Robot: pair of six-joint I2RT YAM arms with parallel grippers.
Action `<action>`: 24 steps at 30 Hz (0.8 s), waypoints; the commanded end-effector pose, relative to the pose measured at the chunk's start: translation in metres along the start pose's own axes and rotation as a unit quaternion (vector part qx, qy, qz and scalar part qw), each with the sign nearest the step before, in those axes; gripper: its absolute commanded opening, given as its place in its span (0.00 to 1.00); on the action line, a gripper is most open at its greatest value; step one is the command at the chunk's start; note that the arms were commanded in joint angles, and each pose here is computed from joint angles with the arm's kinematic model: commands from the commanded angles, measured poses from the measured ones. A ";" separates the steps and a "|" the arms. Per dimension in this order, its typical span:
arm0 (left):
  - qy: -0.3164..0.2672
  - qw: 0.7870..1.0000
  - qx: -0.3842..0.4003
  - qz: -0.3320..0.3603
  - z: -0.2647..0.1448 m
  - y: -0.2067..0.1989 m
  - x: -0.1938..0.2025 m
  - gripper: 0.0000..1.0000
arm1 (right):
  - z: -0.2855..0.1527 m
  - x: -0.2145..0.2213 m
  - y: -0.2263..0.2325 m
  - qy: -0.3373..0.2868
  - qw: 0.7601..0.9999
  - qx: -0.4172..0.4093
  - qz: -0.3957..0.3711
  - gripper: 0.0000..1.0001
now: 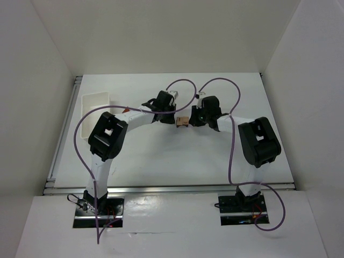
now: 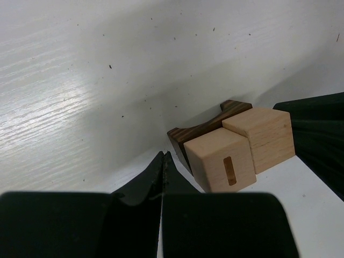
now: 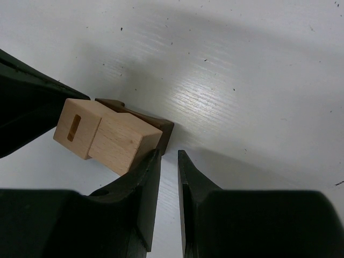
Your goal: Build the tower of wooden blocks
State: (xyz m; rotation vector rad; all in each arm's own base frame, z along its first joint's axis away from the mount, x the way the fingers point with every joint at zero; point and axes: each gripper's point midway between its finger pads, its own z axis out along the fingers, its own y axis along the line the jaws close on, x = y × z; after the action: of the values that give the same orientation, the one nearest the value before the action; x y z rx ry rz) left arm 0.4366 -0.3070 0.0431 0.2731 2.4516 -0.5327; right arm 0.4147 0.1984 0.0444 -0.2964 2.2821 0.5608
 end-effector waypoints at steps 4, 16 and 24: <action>-0.013 1.000 0.008 0.009 -0.005 -0.004 -0.008 0.00 | 0.002 -0.031 0.010 -0.039 0.999 -0.012 -0.020 0.27; -0.012 1.000 0.001 0.022 -0.011 -0.009 -0.007 0.00 | 0.002 -0.031 0.005 -0.036 0.999 0.001 -0.023 0.27; -0.007 1.000 -0.001 0.026 -0.010 -0.007 -0.003 0.00 | 0.001 -0.036 0.006 -0.041 0.999 0.000 -0.029 0.27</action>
State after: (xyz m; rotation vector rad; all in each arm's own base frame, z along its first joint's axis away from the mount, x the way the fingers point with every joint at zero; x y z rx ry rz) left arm 0.4311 -0.3092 0.0404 0.3153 2.4575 -0.5101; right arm 0.4212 0.1979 0.0504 -0.3120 2.2618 0.5399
